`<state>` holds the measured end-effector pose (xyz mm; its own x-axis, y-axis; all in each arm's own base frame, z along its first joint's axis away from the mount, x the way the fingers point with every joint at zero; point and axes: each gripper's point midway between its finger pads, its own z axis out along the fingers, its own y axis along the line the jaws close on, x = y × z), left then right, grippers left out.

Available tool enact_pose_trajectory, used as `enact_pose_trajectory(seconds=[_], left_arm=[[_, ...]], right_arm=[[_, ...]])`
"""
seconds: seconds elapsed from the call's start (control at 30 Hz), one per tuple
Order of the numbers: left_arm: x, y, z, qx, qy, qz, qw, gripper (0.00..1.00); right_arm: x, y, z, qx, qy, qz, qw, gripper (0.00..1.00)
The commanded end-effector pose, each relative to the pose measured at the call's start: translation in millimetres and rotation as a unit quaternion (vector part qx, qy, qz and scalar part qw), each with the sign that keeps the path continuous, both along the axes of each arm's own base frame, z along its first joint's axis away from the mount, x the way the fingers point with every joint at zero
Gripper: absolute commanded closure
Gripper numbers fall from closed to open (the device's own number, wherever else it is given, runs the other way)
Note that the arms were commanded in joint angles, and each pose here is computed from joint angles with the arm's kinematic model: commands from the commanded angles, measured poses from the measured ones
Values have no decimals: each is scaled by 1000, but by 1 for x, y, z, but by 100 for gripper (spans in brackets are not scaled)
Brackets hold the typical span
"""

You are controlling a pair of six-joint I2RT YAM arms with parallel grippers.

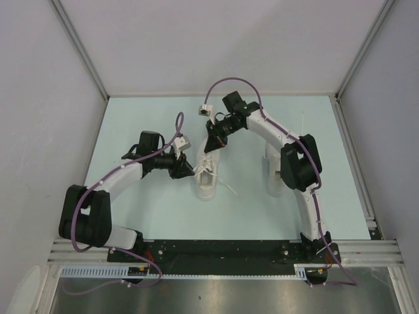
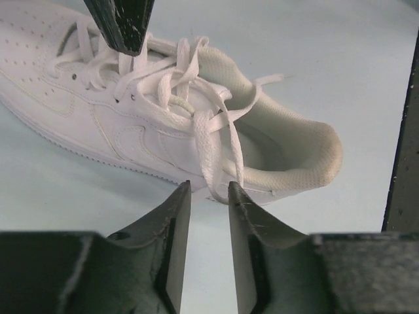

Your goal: Tie the shoes

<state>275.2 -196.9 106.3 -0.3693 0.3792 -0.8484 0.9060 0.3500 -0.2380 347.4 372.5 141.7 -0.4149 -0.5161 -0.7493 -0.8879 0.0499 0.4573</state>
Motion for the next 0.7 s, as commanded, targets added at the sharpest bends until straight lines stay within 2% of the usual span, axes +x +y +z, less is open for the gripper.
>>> enact_pose_trajectory(seconds=[0.0, 0.03, 0.13, 0.3, 0.5, 0.67], left_arm=[[4, -3, 46, -53, -61, -6, 997, 63], [12, -4, 59, -61, -83, 1, 995, 63], [30, -6, 75, -76, -89, 35, 992, 58], [53, -18, 77, -93, -26, 80, 992, 55], [51, -27, 58, -77, 29, 89, 993, 57], [47, -26, 49, -73, 61, 98, 991, 59]], right_arm=[[-2, 1, 42, 44, -28, -2, 999, 100], [-2, 1, 44, 47, -30, -3, 998, 100], [-3, 0, 45, 49, -29, -7, 998, 100], [1, 1, 43, 48, -31, -11, 998, 100], [8, -9, 48, 45, -20, -29, 998, 100], [7, -26, 50, 36, -13, -47, 998, 82]])
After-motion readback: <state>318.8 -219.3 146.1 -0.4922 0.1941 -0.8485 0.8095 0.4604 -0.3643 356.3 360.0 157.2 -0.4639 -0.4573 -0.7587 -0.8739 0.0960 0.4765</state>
